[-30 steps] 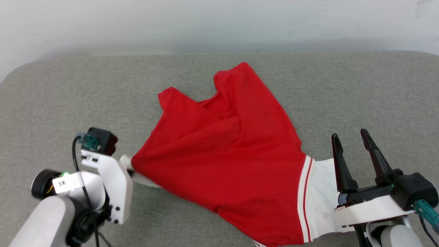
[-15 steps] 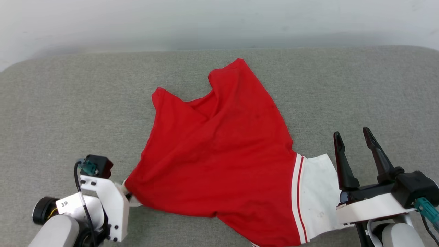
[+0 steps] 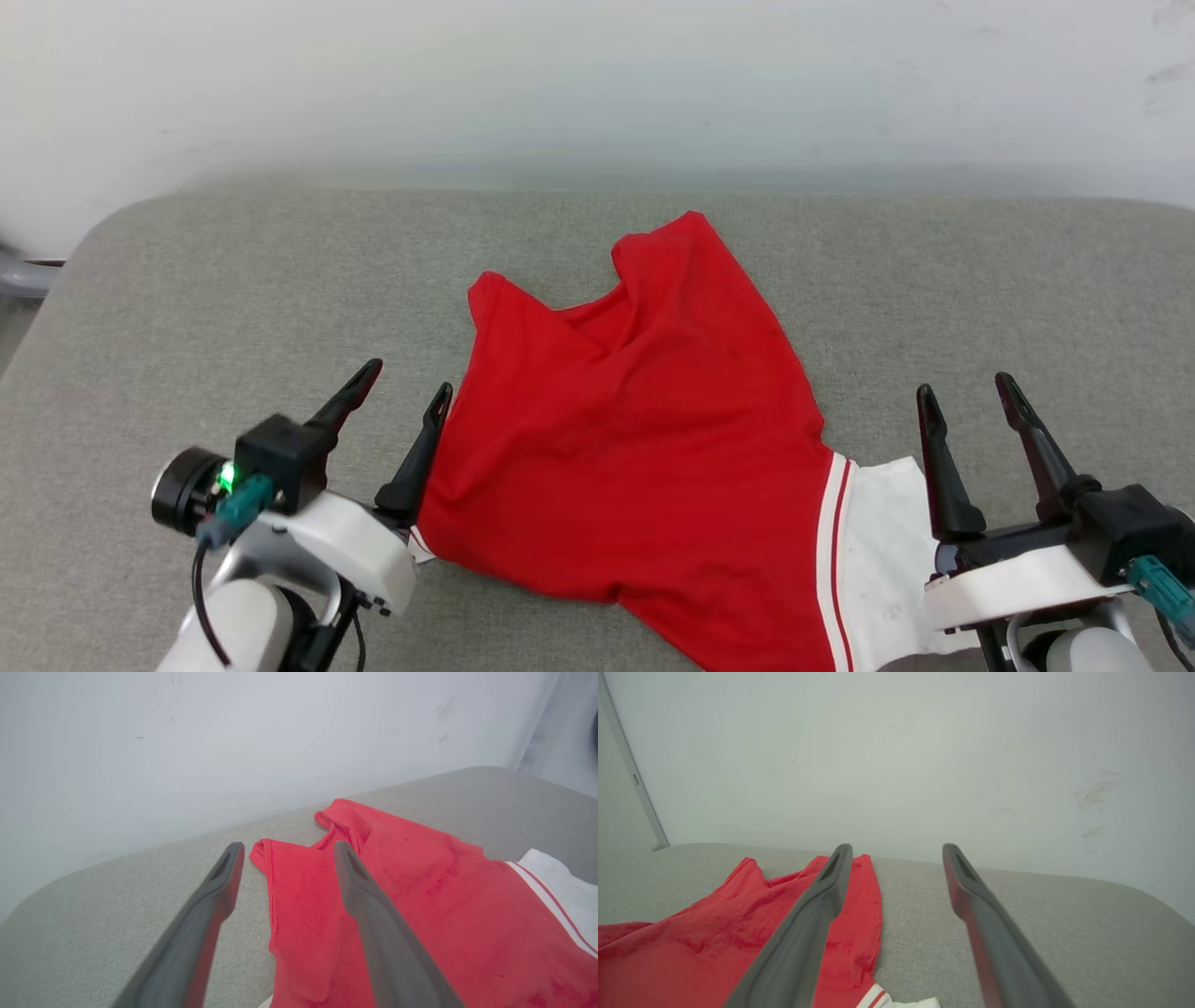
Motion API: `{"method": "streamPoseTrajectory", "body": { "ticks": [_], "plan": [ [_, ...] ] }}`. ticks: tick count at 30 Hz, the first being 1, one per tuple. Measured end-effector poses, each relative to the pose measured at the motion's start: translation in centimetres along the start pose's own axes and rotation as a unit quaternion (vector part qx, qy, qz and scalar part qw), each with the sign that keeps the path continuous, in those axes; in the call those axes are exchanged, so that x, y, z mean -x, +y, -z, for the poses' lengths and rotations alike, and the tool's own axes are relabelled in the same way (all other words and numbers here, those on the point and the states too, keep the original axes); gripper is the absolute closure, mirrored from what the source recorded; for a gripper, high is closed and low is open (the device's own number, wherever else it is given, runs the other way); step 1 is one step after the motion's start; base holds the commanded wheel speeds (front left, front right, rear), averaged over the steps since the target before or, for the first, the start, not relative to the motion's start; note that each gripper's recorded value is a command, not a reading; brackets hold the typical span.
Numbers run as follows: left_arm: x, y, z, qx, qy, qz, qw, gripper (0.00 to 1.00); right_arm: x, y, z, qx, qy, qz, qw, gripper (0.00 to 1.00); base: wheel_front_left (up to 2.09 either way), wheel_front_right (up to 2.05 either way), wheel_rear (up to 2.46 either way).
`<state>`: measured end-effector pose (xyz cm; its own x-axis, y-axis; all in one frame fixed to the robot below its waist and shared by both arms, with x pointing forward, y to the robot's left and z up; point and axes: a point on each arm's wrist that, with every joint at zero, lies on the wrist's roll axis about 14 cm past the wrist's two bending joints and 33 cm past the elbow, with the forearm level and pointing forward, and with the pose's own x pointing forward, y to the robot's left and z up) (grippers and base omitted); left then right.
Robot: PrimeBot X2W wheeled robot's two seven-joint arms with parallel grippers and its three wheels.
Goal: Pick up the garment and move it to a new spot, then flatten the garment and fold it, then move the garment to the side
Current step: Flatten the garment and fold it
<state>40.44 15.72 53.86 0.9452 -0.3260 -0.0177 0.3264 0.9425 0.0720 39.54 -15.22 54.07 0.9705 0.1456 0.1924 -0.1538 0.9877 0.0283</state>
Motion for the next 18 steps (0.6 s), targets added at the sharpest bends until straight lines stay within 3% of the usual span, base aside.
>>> {"method": "streamPoseTrajectory", "body": {
  "ticks": [1,3,13,18],
  "plan": [
    [1.1,-0.1,-1.1,0.004,-0.06,-0.019,0.998,0.0,0.2,0.1,-0.3,0.002,-0.004,-0.001,1.0,0.0,0.0,0.0,0.0],
    [1.8,-0.1,-1.1,0.013,-0.079,-0.038,0.996,0.0,0.4,0.2,-0.4,0.002,-0.004,-0.003,1.0,0.0,0.0,0.0,0.0],
    [4.2,-1.2,0.0,0.082,-0.092,-0.09,0.988,0.0,1.0,0.4,-0.3,0.003,0.0,-0.004,1.0,0.0,0.0,0.0,0.0],
    [4.2,-1.3,0.0,0.08,-0.095,-0.088,0.988,0.0,1.0,0.4,-0.1,0.003,0.003,-0.004,1.0,0.0,0.0,0.0,0.0]
  ]
}}
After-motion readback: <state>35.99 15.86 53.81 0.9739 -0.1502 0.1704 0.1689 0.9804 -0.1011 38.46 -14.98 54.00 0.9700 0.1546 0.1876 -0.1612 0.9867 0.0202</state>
